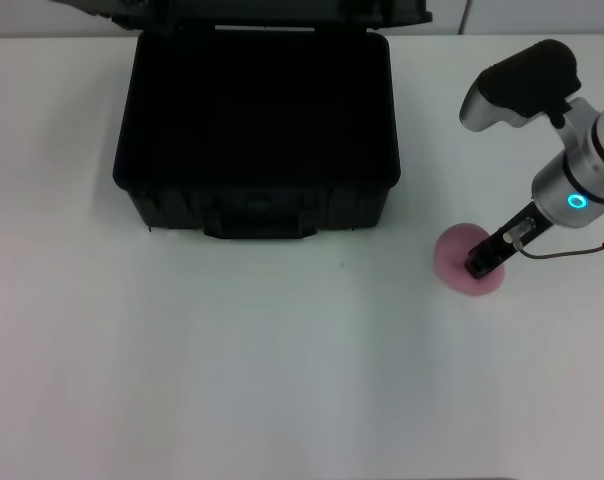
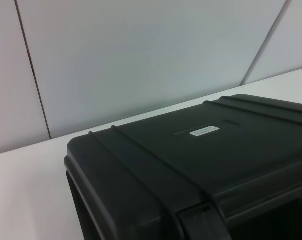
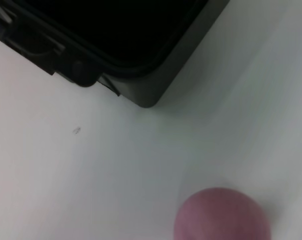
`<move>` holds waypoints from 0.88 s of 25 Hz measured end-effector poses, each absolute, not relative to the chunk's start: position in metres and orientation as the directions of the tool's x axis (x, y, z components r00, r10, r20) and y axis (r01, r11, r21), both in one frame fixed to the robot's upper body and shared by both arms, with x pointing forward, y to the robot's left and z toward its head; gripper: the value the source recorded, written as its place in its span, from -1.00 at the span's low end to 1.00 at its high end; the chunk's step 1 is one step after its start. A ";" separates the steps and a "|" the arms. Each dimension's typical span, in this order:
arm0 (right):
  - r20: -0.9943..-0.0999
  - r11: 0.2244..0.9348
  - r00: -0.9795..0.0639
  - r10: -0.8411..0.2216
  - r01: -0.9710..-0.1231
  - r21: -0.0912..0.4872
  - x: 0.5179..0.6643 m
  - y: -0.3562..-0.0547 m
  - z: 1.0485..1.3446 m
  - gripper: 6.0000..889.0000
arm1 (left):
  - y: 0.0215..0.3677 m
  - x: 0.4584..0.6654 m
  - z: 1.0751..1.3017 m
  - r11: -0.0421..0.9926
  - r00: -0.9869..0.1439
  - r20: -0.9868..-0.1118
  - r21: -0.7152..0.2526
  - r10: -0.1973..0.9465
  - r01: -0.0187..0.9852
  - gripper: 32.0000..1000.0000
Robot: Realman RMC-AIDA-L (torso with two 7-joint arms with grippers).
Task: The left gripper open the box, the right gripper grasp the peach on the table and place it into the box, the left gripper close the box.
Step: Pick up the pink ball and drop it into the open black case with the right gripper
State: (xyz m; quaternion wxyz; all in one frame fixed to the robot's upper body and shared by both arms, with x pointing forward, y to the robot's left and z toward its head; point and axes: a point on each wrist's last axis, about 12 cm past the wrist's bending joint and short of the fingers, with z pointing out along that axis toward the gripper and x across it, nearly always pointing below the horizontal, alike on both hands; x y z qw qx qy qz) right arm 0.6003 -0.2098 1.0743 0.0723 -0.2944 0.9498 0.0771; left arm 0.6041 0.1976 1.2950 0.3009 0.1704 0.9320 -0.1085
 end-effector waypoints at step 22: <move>-0.187 0.816 -0.817 -0.545 -0.568 0.104 0.603 -0.211 1.078 -0.91 | 0.199 0.604 1.293 0.919 -0.764 -0.595 -0.099 0.252 0.381 -0.32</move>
